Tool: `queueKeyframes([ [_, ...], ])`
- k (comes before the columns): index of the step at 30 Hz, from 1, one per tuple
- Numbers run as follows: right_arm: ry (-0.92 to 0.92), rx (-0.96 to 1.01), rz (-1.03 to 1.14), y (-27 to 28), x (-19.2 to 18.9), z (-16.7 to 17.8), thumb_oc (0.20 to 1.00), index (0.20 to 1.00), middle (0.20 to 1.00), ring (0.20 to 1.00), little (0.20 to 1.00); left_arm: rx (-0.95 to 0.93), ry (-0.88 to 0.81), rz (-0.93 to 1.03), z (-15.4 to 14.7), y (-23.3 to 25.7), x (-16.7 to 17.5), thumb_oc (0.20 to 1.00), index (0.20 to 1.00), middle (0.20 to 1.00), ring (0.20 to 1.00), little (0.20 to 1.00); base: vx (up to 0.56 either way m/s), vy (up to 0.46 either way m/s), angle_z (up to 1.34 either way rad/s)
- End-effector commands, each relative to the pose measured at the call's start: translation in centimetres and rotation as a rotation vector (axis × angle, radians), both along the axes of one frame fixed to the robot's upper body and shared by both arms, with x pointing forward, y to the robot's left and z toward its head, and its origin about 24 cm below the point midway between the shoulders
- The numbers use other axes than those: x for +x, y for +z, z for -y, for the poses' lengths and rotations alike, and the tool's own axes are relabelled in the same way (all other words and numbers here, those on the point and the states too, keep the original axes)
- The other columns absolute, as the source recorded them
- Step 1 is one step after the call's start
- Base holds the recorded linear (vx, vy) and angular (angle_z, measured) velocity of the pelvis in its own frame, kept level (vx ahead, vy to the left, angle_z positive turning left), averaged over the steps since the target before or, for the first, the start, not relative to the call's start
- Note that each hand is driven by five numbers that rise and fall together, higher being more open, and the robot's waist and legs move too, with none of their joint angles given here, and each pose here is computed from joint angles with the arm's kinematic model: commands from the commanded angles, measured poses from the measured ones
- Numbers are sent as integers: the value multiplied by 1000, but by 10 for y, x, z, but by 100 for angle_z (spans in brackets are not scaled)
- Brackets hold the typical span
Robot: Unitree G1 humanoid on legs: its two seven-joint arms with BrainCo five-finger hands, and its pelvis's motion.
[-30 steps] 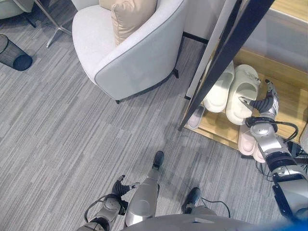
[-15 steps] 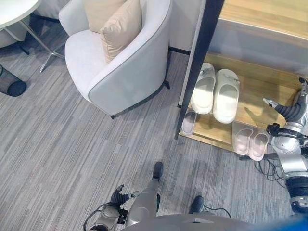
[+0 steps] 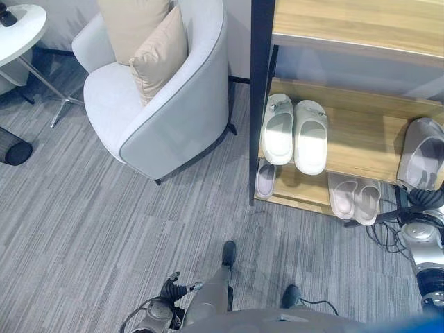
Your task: Arrange the slippers neatly on the shoe rack.
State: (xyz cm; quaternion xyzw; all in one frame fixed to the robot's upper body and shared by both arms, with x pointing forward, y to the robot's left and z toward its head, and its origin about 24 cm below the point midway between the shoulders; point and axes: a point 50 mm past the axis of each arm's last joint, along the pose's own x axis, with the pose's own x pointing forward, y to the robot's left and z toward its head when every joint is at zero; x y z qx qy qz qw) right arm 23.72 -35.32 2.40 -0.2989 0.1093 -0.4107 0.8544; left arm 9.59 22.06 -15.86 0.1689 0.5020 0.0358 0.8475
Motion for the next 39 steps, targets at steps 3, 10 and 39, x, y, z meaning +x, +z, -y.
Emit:
queueKeyframes([
  [3,75,54,112,20,16,0,1000,1000,1000,1000,1000,-15,-7,-57,9,-5,-5,1000,1000,1000,1000,1000,0,0,0],
  [10,208,146,111,17,29,-17,1000,1000,1000,1000,1000,-8,-19,-49,7,-4,-2,1000,1000,1000,1000,1000,0,0,0],
  [39,326,-243,164,73,51,-31,1000,1000,1000,1000,1000,-2,-58,-52,3,-3,1,1000,1000,1000,1000,1000,1,2,1],
])
